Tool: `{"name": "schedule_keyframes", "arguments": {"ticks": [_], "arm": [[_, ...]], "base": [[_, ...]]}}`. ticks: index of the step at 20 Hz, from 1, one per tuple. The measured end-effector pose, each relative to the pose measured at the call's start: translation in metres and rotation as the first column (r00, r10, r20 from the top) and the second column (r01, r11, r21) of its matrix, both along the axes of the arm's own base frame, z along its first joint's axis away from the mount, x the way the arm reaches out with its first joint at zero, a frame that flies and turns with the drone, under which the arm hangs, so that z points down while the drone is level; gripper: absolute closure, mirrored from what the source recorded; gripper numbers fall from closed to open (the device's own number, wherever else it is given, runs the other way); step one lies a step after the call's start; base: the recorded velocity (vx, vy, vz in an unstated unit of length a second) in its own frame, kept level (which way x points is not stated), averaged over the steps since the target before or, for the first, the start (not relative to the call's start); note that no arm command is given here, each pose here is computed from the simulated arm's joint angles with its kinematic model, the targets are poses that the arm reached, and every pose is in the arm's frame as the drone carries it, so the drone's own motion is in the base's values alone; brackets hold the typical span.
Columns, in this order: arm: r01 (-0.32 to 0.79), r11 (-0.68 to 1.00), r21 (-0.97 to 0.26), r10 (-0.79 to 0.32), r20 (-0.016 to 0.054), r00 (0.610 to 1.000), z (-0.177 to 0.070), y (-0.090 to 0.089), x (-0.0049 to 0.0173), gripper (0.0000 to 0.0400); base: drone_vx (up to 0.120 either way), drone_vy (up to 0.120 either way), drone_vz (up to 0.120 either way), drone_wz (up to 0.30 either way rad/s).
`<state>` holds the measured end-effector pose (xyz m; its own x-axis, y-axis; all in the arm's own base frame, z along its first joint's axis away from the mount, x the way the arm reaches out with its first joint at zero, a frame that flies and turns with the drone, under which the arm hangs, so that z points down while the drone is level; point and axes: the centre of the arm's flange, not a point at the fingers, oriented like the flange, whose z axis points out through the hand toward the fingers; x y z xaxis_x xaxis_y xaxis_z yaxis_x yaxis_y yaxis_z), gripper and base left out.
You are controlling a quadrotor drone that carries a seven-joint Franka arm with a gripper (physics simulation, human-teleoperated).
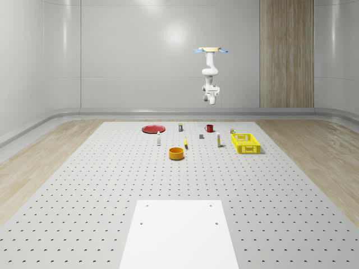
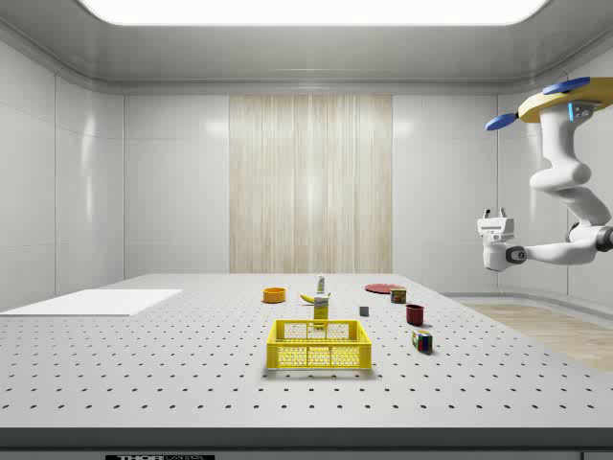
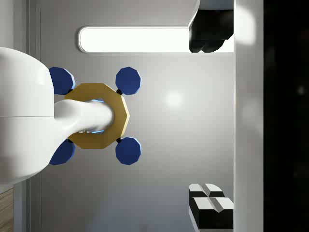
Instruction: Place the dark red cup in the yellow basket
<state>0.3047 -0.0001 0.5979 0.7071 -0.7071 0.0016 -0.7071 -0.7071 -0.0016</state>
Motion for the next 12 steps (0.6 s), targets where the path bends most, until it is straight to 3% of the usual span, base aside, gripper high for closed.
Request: {"name": "schedule_keyframes", "arguments": {"ticks": [2, 4, 8, 12], "arm": [[0.0, 1.0, 0.0, 0.0, 0.0016, 1.0, 0.015, 0.0, -0.0026, 0.0], [0.0, 1.0, 0.0, 0.0, 0.0032, 1.0, 0.03, 0.0, -0.0036, 0.0], [0.0, 1.0, 0.0, 0.0, 0.0063, 1.0, 0.056, 0.0, -0.0029, 0.0], [0.0, 1.0, 0.0, 0.0, 0.0094, 1.0, 0.075, 0.0, -0.0015, 0.0]], "base": [[0.0, 0.0, 0.0, 0.0], [0.0, 0.0, 0.0, 0.0], [0.0, 0.0, 0.0, 0.0], [0.11, 0.0, 0.0, 0.0]]}}
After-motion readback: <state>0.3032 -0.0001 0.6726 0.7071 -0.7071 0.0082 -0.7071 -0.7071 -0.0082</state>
